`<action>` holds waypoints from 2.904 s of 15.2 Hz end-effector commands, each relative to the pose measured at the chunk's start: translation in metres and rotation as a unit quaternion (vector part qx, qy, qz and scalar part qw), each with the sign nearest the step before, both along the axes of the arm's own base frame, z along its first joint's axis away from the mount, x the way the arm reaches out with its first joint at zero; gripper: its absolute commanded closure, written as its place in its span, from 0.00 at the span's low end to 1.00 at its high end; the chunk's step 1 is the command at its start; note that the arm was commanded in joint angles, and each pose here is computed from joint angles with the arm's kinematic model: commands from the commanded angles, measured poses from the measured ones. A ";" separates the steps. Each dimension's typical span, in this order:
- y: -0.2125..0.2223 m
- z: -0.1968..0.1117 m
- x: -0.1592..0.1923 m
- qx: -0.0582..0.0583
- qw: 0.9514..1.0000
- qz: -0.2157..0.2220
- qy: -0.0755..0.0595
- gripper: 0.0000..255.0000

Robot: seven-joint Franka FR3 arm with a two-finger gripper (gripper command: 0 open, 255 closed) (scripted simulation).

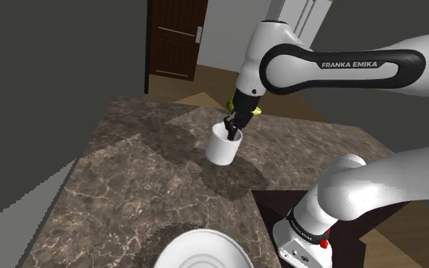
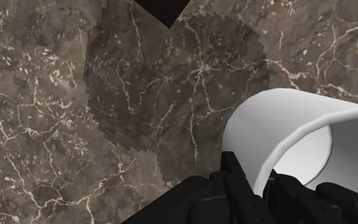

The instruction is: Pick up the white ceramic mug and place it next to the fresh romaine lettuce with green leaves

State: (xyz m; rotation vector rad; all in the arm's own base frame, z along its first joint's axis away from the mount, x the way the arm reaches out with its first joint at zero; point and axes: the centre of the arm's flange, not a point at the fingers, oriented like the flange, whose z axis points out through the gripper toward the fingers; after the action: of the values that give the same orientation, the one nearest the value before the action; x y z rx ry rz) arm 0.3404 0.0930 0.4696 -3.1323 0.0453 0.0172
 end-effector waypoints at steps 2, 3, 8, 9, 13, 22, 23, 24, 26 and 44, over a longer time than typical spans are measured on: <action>0.000 0.016 -0.001 0.000 1.000 0.000 0.000 1.00; 0.000 0.021 -0.001 0.000 1.000 0.000 0.000 1.00; 0.000 0.047 -0.001 0.000 1.000 0.000 0.000 1.00; 0.000 0.052 -0.001 0.000 1.000 0.000 0.000 1.00; -0.040 0.057 0.003 0.000 1.000 0.000 0.000 1.00; -0.158 0.057 0.014 0.000 1.000 0.000 0.000 1.00; -0.171 0.057 0.015 0.000 1.000 0.000 0.000 1.00; -0.184 0.057 0.016 0.000 1.000 0.000 0.000 1.00; -0.211 0.057 0.018 0.000 1.000 0.000 0.000 1.00; -0.447 0.057 0.040 0.000 1.000 0.000 0.000 1.00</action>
State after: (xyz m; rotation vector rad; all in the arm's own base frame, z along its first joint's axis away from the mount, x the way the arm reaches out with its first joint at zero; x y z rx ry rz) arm 0.3805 -0.3399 0.5253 -3.1309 0.0476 0.0177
